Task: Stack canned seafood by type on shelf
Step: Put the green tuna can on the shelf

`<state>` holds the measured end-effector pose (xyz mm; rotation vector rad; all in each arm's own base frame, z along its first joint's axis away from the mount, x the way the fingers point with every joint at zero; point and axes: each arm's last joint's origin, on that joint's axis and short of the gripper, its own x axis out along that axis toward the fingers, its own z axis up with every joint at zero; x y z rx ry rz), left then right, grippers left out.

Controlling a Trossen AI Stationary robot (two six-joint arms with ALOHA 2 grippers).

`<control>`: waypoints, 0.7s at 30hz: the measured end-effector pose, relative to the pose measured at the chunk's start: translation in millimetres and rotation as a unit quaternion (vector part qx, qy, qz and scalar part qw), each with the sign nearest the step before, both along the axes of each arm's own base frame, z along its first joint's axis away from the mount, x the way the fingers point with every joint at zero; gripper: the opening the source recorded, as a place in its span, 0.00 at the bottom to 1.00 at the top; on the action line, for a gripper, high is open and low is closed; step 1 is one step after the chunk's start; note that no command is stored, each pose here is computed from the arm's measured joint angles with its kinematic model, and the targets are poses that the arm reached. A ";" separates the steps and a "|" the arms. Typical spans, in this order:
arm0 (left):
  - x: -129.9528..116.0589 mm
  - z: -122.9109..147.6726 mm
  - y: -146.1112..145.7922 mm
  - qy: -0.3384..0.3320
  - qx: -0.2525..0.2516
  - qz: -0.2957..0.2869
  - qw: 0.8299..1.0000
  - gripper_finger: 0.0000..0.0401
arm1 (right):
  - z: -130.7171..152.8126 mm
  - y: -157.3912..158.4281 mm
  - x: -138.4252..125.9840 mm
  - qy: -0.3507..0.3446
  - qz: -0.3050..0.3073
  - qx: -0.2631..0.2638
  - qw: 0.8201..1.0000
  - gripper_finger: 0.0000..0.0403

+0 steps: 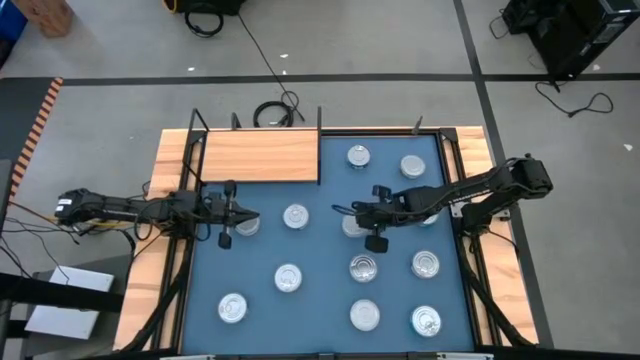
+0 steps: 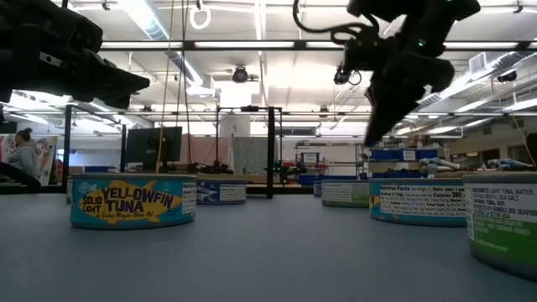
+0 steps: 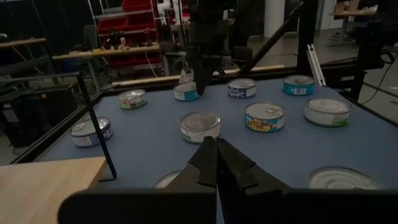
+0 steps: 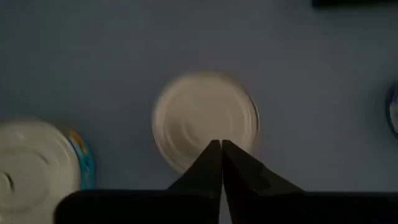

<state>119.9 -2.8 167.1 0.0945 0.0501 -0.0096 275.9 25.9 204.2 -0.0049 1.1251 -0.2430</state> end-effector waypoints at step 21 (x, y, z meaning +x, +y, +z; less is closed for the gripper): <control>5.2 -6.6 0.2 0.032 0.020 0.004 0.999 0.00 | -35.7 42.2 0.7 0.086 0.177 -0.100 0.975 0.21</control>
